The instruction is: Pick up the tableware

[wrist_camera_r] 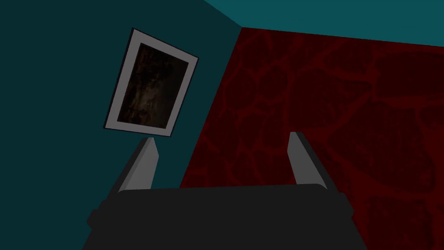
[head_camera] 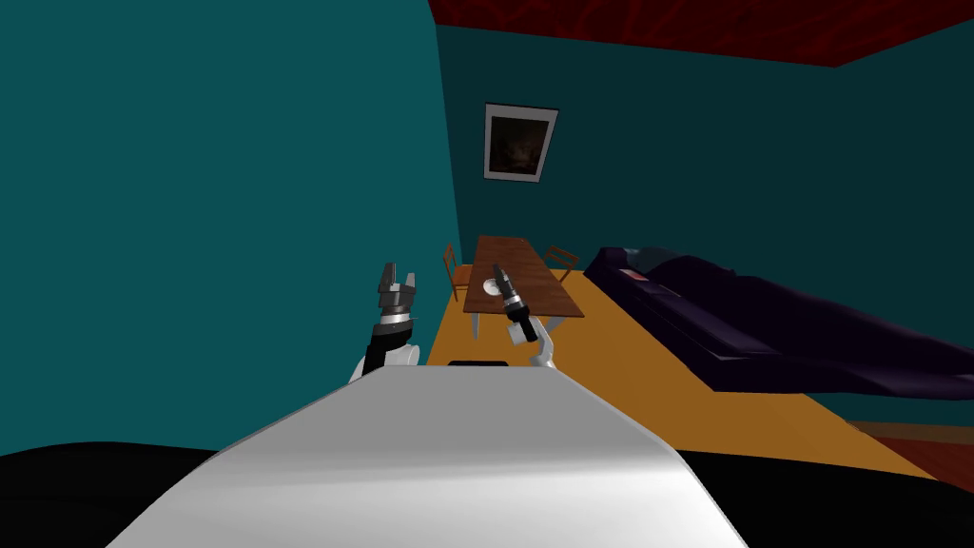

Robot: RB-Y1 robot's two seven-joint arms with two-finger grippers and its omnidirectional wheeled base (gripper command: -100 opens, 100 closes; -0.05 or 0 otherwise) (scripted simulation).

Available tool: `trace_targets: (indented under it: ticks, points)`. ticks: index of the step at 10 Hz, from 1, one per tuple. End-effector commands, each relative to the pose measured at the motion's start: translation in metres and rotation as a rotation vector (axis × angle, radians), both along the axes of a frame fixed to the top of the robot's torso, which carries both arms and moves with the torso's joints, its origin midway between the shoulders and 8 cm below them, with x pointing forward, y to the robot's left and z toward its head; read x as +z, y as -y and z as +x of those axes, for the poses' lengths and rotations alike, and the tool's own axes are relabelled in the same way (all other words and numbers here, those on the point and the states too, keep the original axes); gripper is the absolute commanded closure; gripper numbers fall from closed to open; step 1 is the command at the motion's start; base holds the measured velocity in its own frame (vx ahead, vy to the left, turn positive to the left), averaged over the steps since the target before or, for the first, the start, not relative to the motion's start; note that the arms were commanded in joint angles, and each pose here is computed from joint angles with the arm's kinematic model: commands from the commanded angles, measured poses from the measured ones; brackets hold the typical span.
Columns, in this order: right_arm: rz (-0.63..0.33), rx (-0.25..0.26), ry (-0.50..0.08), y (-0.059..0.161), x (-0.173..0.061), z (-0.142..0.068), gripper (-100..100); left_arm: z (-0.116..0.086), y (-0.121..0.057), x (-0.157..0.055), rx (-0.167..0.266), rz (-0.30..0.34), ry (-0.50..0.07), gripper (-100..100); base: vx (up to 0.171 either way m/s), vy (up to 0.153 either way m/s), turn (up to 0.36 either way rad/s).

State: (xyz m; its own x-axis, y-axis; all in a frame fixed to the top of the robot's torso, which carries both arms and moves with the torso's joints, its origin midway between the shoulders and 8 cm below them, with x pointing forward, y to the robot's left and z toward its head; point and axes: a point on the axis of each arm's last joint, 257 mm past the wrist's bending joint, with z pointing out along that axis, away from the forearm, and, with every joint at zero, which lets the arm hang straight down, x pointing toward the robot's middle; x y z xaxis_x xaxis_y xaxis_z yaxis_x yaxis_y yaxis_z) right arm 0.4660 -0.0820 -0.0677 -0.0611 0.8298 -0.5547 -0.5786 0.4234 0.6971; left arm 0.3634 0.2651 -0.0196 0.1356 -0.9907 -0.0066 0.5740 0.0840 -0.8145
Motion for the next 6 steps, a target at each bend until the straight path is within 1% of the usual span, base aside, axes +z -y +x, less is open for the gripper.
trace_targets:
  ticks: [1, 2, 6]
  points:
    - [-0.088, 0.021, 0.017, -0.0243, -0.0074, 0.0057, -100, 0.0000, 0.0000, 0.0000, 0.000, 0.000, 0.000, 0, 0.013, 0.019, 0.052]
    - [-0.096, 0.026, 0.016, -0.0275, -0.0090, 0.0112, -100, 0.0000, 0.0000, 0.0000, 0.000, 0.000, 0.000, 0, 0.007, 0.011, 0.030]
    - [-0.098, 0.025, 0.011, -0.0274, -0.0112, 0.0118, -100, 0.0000, 0.0000, 0.0000, 0.000, 0.000, 0.000, 0, 0.002, 0.003, 0.008]
